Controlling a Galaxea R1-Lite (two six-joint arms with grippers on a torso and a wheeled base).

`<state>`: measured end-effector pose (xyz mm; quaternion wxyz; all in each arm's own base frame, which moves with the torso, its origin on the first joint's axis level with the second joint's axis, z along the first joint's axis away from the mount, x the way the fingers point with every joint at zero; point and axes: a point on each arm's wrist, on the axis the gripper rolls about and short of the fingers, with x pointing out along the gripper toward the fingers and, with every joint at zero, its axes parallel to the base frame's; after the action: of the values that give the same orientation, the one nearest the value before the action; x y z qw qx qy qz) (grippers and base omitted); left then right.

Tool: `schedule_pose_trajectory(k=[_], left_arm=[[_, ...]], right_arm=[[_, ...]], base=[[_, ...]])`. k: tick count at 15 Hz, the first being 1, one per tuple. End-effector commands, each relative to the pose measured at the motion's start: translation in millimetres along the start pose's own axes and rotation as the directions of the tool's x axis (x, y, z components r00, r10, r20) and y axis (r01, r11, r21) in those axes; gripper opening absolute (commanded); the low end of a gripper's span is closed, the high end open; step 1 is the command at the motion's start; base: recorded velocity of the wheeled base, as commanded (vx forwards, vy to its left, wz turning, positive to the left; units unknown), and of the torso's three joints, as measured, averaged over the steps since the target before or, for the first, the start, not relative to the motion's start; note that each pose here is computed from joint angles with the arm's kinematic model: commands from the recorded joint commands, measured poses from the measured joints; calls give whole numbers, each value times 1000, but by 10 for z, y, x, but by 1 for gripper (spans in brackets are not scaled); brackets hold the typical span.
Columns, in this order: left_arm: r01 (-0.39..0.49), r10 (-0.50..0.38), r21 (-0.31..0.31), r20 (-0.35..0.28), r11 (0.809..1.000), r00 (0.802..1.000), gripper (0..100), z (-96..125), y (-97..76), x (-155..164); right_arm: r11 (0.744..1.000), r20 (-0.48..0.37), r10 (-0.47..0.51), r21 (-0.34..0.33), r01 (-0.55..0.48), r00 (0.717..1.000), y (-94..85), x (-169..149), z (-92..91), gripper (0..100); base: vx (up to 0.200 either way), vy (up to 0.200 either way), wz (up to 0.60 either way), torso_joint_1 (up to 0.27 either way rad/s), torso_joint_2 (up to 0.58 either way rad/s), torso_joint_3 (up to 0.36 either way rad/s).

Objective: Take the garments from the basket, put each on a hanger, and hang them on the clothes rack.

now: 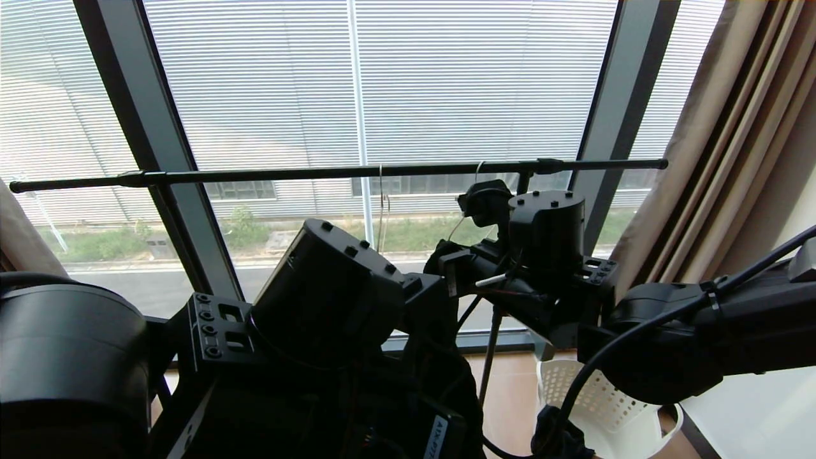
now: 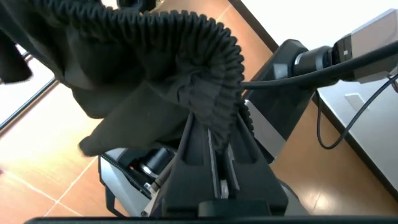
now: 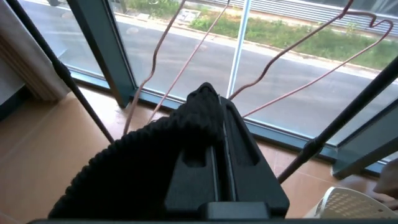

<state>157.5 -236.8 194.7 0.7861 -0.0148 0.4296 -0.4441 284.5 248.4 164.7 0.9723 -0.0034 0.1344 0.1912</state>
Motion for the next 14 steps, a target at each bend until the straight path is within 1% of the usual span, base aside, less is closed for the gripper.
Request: schedule_pose_trajectory(k=[1, 2, 3, 4, 5, 6, 7, 8, 9, 11, 13, 14], left_arm=[[-4, 4, -2, -10, 1000, 1000, 0, -9, 5, 34], [-9, 9, -6, -3, 1000, 1000, 0, -5, 23, 13], [-14, 14, -13, 8, 1000, 1000, 0, -7, 49, -45], [-14, 14, -13, 8, 1000, 1000, 0, -7, 49, -45], [-49, 51, -49, 37, 998, 998, 0, 13, 192, -143], [-82, 87, -84, 61, 993, 994, 0, 45, 318, -209], [-98, 107, -106, 84, 989, 991, 0, 82, 392, -265], [-109, 120, -119, 94, 987, 988, 0, 102, 438, -286], [-128, 148, -145, 130, 981, 980, 0, 184, 534, -354], [-136, 163, -160, 166, 978, 973, 0, 281, 585, -406], [-142, 174, -170, 194, 975, 965, 0, 456, 642, -358], [-141, 174, -170, 197, 975, 965, 0, 466, 640, -359]], right_arm=[[1000, 5, 5, 2, -5, 1000, 10, -25, 17, 0], [1000, 11, -1, 5, 0, 1000, -14, -51, 47, 0], [1000, 20, -16, 13, 15, 1000, -90, -98, 97, 0], [1000, 20, -16, 13, 15, 1000, -90, -98, 97, 0], [998, 29, -61, 24, 60, 998, -287, -196, 155, 0], [995, 39, -96, 36, 94, 995, -444, -288, 200, 0], [992, 35, -120, 38, 119, 992, -547, -362, 196, 0], [991, 29, -131, 39, 130, 991, -595, -407, 176, 0], [989, 7, -146, 26, 146, 989, -678, -541, 100, 0], [988, -36, -152, 3, 152, 988, -722, -695, -52, 0], [988, -89, -155, -43, 152, 984, -787, -938, -264, 0], [987, -91, -155, -43, 152, 984, -790, -948, -270, 0]], base=[[0, 0, 0, 0, 0, 0], [0, 0, 0, 0, 0, 0], [0, 0, 0, 0, 0, 0], [0, 0, 0, 0, 0, 0], [0, 0, 0, 0, 0, 0], [0, 0, 0, 0, 0, 0], [0, 0, 0, 0, 0, 0], [0, 0, 0, 0, 0, 0], [0, 0, 0, 0, 0, 0], [0, 0, 0, 0, 0, 0], [0, 0, 0, 0, 0, 0], [0, 0, 0, 0, 0, 0]])
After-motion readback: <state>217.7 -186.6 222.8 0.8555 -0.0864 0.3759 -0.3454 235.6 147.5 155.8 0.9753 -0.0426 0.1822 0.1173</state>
